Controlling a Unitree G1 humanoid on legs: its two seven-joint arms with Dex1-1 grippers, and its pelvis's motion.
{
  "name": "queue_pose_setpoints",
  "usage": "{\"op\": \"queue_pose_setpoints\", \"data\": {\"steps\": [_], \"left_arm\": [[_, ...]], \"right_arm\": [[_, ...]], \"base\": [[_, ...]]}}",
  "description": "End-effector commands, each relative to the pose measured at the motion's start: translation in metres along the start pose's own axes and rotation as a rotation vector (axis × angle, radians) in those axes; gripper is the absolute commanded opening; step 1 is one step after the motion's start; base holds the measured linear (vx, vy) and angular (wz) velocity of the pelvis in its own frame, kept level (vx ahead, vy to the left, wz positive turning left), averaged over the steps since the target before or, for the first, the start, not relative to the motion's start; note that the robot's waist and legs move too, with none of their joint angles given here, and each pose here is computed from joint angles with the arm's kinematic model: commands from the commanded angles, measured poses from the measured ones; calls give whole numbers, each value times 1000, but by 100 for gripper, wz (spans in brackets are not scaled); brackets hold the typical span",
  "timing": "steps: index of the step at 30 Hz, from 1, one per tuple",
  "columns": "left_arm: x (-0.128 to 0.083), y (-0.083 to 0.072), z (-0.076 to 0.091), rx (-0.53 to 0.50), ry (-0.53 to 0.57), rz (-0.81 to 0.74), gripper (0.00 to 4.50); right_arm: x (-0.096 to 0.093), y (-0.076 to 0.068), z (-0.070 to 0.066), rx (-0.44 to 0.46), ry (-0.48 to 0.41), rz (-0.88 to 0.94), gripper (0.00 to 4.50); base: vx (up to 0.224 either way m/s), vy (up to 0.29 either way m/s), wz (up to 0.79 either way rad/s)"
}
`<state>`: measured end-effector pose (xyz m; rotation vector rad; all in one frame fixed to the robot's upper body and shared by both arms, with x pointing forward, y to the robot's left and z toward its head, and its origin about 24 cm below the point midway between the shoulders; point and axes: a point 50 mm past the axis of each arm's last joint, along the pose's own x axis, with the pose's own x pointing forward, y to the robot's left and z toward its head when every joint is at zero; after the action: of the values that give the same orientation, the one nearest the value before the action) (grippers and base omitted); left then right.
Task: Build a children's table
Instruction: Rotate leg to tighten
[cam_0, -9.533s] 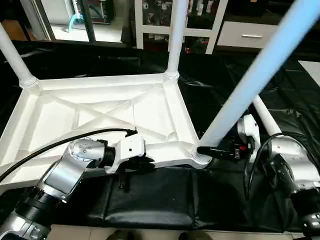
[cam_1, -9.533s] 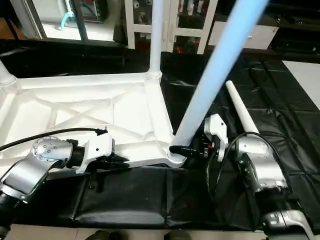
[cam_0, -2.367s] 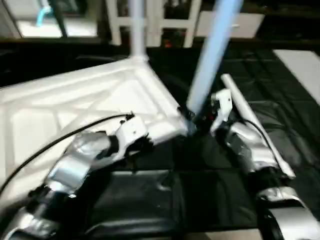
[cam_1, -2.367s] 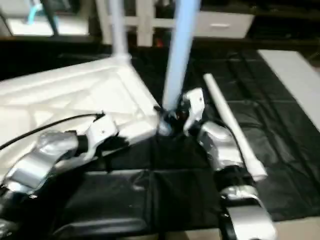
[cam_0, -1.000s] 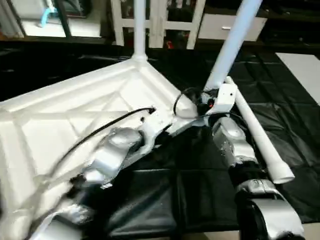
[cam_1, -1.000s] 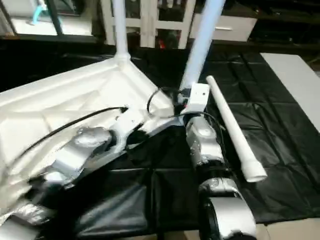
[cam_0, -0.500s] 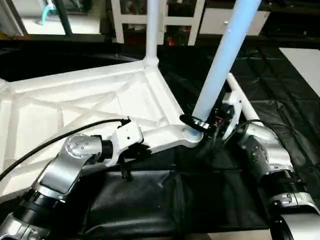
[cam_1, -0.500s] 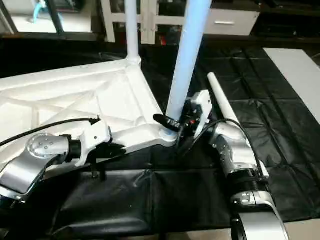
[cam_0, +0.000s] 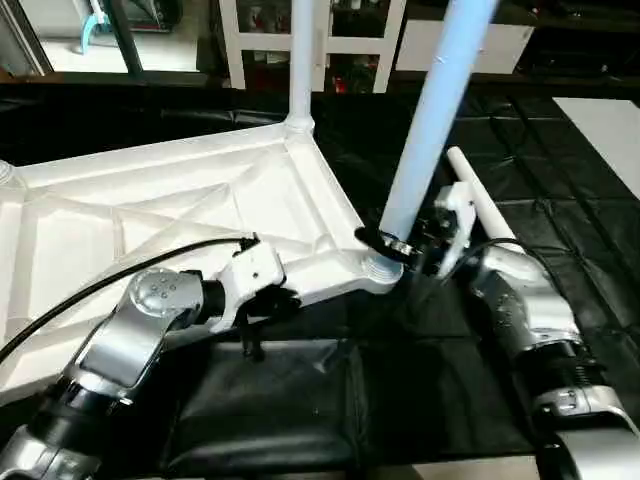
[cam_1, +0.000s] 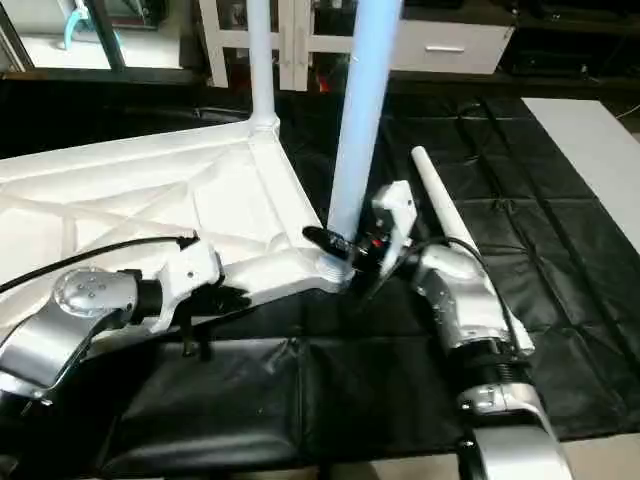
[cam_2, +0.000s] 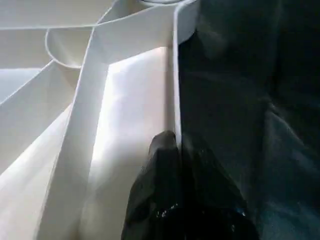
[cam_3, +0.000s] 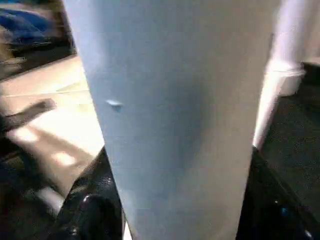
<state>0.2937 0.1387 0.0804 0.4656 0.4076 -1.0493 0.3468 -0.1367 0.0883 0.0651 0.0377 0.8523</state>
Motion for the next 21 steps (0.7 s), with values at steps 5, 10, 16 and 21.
{"op": "queue_pose_setpoints", "data": {"steps": [5, 10, 16, 21], "left_arm": [[42, 2, 1, -218, 99, 174, 0], [70, -3, 28, -254, 39, 198, 0], [67, -6, 27, -220, 30, 145, 0], [51, -10, 14, -108, 17, 41, 0]], "right_arm": [[-2, -13, -64, 267, 204, -625, 198], [20, 11, -79, 443, 188, -768, 198], [43, 25, -61, 432, 86, -561, 198], [37, 12, -33, 352, -45, -390, 254]], "base": [[0, 0, 0], [0, 0, 0], [0, 0, 0], [0, 0, 0]]}}
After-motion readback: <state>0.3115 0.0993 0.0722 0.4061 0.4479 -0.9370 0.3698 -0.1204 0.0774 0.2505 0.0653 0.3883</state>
